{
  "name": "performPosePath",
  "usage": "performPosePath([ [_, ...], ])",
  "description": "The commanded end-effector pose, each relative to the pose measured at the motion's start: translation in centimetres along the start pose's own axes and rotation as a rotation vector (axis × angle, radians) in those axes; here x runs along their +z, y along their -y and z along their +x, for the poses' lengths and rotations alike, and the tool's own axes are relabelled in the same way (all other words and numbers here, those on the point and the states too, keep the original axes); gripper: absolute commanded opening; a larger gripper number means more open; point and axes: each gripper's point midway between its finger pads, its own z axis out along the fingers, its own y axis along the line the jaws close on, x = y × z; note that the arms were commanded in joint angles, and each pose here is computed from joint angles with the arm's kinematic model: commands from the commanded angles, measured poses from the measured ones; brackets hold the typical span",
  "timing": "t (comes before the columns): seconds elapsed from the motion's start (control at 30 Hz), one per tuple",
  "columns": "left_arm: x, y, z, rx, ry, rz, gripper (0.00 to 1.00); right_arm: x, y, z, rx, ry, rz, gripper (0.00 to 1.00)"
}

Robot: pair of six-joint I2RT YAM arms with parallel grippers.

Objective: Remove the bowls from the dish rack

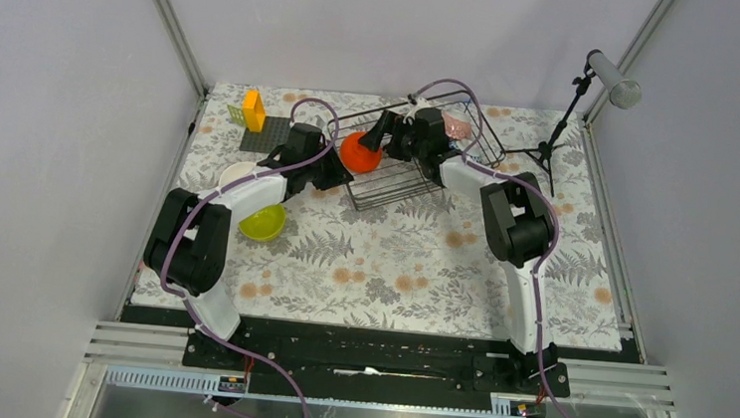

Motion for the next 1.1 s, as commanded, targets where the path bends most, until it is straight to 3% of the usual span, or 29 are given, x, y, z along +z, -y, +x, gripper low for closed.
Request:
performPosePath([
  [0.0,-1.0,3.3,0.2,0.115,-0.014,0.116,0.00,1.6,2.0,0.6,-0.037,-0.056,-0.029,1.00],
  [0.3,-0.9,3.5,0.5,0.121,-0.021,0.116,0.00,1.3,5.6,0.0,-0.026,-0.050,0.189,1.00],
  [0.53,-0.8,3.4,0.2,0.122,-0.009,0.108,0.00,-0.1,5.9,-0.5,-0.037,-0.055,0.261,1.00],
  [1.07,-1.2,3.1,-0.1,0.125,0.011,0.081,0.00,-4.1,0.3,-5.1,-0.102,0.021,0.181,1.00],
])
